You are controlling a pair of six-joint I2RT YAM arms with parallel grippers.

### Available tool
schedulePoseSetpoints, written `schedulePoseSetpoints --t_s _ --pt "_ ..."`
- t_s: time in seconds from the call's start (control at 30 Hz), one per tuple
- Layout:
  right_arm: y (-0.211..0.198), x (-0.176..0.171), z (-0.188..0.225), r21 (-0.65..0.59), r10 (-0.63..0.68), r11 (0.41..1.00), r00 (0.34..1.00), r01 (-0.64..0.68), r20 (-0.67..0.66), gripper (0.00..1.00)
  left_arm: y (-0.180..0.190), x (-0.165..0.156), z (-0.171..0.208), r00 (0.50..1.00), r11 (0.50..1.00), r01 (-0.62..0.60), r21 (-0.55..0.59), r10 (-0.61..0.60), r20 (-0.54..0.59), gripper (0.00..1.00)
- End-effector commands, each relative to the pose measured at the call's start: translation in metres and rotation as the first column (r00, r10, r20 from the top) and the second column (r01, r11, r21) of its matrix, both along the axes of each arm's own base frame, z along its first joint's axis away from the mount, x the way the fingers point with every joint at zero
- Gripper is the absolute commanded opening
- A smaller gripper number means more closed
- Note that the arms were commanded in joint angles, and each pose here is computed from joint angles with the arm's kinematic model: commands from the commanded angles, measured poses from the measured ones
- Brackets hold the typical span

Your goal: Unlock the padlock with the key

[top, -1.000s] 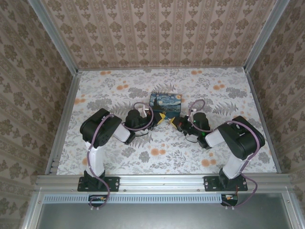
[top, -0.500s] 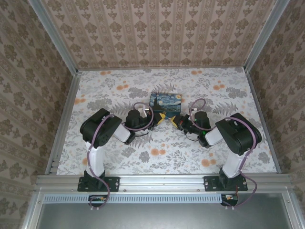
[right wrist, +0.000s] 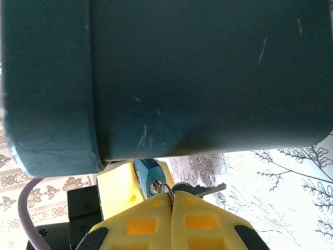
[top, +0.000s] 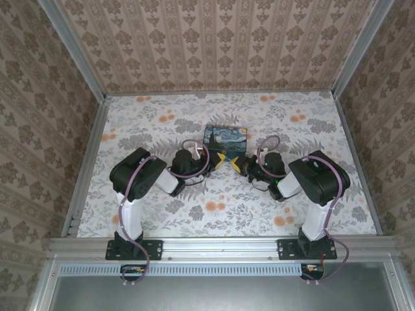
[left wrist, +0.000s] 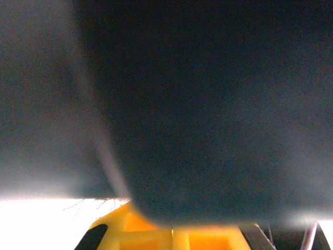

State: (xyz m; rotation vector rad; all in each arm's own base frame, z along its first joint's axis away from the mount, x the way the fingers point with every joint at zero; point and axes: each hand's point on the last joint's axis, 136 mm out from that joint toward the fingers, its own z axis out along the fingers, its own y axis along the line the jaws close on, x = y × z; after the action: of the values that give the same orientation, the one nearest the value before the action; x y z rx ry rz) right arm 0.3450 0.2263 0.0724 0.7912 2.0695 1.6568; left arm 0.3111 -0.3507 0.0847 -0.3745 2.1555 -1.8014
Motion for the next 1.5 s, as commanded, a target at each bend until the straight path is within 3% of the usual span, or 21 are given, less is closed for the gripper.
schedulePoseSetpoints --t_s 0.0,0.3,0.47,0.67,0.93,1.17,1.33,1.47 --pt "0.008 0.018 0.033 0.063 -0.014 0.998 0.994 0.007 0.108 0.0 -0.025 -0.027 0.022 0.989 0.988 0.145 -0.059 -0.143 0.039 0.0" --pt "-0.001 0.034 0.022 0.014 0.012 1.0 0.992 -0.014 0.126 0.0 -0.024 -0.033 0.023 0.986 0.984 0.166 -0.059 -0.163 0.042 0.0" --pt "0.013 0.043 0.034 0.059 0.049 0.997 0.986 -0.058 0.158 0.0 -0.03 -0.035 0.014 0.983 0.981 0.185 -0.054 -0.184 0.023 0.0" --pt "0.013 0.039 0.035 0.055 0.057 0.996 0.986 -0.066 0.156 0.0 -0.024 -0.025 0.004 0.993 0.992 0.118 -0.033 -0.118 0.007 0.0" --pt "0.004 0.028 0.025 0.026 0.054 0.998 0.988 -0.058 0.144 0.36 0.003 -0.007 -0.02 0.999 0.999 -0.027 0.021 0.028 -0.037 0.0" --pt "-0.006 0.0 -0.003 -0.076 0.107 0.992 0.992 -0.101 0.07 0.57 0.011 -0.002 -0.023 0.998 0.998 -0.047 0.029 0.048 -0.044 0.0" --pt "-0.012 -0.025 -0.014 -0.19 0.174 0.968 0.984 -0.163 0.044 0.61 0.012 -0.001 -0.022 0.998 0.999 -0.038 0.023 0.039 -0.048 0.0" --pt "-0.02 -0.038 -0.01 -0.344 0.24 0.917 0.969 -0.204 0.066 0.6 0.012 -0.001 -0.018 0.999 1.0 -0.028 0.014 0.028 -0.043 0.0"
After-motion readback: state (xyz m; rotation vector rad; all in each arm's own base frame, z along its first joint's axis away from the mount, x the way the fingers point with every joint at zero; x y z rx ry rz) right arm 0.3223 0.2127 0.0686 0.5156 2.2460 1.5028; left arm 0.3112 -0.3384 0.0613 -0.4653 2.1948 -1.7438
